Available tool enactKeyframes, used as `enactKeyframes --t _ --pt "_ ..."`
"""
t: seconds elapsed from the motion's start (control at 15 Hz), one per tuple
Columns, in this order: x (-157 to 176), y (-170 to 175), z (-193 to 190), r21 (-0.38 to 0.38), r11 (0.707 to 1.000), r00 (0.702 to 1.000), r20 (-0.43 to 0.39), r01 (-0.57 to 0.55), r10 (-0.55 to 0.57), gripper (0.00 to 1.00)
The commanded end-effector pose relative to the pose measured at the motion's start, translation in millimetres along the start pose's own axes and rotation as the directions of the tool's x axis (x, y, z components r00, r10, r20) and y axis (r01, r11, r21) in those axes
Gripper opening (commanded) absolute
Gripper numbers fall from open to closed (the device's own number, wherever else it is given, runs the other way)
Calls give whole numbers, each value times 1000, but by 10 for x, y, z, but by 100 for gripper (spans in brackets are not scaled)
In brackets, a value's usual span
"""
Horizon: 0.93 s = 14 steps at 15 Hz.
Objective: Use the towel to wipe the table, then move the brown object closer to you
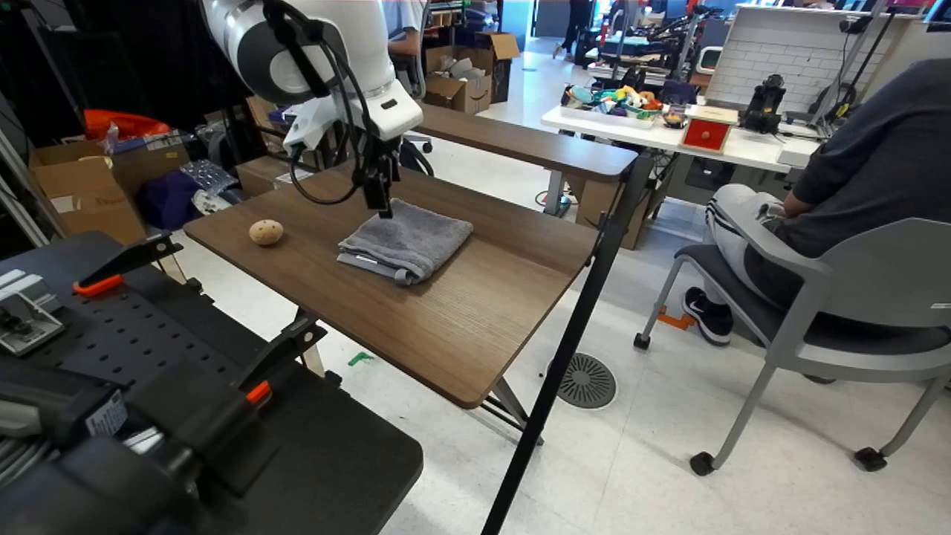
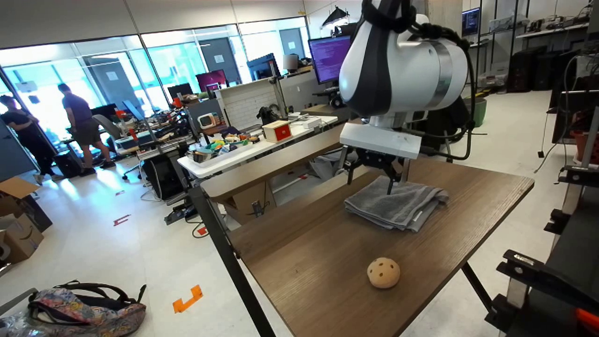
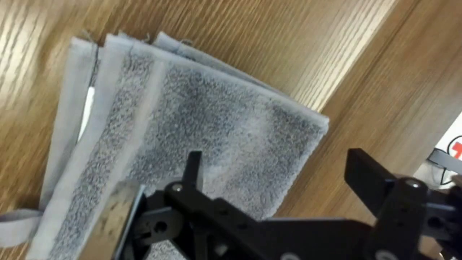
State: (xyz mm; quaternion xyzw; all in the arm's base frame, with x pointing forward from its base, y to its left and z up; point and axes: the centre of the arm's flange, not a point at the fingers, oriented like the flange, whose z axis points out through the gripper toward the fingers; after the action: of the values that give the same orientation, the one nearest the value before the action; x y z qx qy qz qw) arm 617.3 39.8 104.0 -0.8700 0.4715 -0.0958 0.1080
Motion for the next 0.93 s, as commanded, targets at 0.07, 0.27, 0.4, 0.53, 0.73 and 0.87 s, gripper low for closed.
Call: enactKeyframes --t 0.07,0.27,0.4,0.53,0.73,0.87 --pt "177 143 -16 -131 991 999 36 28 -24 100" --pt "143 310 349 -211 977 999 45 36 -27 100" --pt "93 417 603 -222 974 999 31 49 -43 100" --pt "23 500 831 -198 978 997 26 72 -68 100" --pt "32 513 645 -198 978 998 32 61 -56 100" --pt "23 503 652 -202 978 996 73 57 -43 100"
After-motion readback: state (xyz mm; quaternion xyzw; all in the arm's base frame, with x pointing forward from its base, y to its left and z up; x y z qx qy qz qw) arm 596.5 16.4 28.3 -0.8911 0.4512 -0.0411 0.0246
